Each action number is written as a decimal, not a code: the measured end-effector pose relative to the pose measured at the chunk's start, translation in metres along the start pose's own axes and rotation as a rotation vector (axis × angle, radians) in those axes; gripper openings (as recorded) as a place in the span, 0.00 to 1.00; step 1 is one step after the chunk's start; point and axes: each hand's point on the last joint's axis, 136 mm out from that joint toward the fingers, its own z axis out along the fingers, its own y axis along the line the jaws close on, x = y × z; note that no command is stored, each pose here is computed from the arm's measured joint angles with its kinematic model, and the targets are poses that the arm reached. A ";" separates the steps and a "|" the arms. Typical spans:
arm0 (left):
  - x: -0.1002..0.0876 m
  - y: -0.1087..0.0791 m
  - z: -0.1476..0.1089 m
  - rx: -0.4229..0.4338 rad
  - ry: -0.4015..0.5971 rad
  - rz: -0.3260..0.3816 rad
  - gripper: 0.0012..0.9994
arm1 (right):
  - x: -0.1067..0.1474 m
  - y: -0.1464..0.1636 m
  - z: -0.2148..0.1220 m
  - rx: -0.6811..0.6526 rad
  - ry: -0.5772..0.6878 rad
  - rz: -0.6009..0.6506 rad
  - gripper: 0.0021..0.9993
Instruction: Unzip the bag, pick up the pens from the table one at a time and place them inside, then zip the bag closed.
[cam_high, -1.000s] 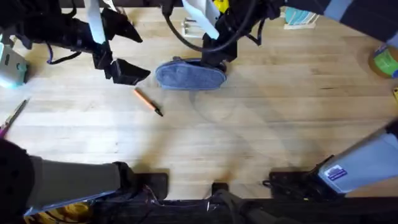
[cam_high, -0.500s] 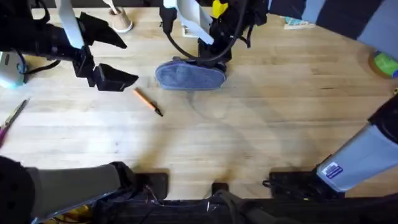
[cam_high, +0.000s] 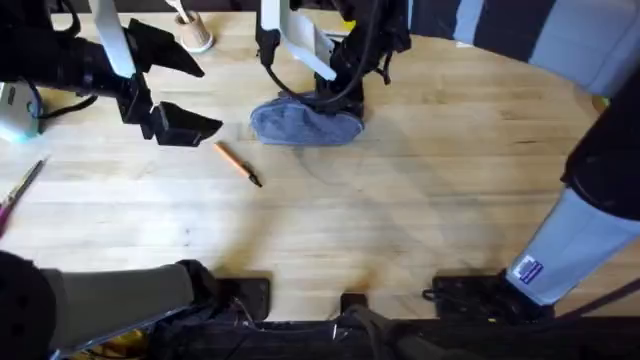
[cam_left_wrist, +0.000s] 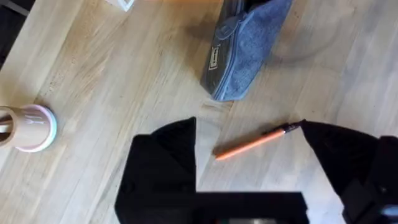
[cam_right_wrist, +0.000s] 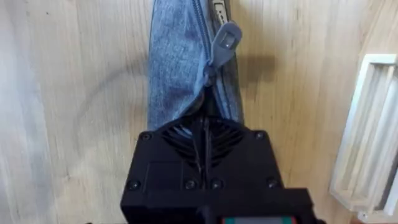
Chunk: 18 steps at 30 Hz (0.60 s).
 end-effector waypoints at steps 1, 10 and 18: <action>0.000 0.000 0.000 0.000 0.000 0.000 0.99 | 0.001 0.000 0.003 -0.004 0.003 0.001 0.03; 0.000 0.000 0.000 0.000 0.000 0.000 0.99 | -0.004 0.003 0.024 -0.015 0.009 -0.025 0.03; 0.000 0.000 0.000 0.000 0.000 0.000 0.99 | -0.007 0.001 0.023 -0.005 0.005 -0.031 0.99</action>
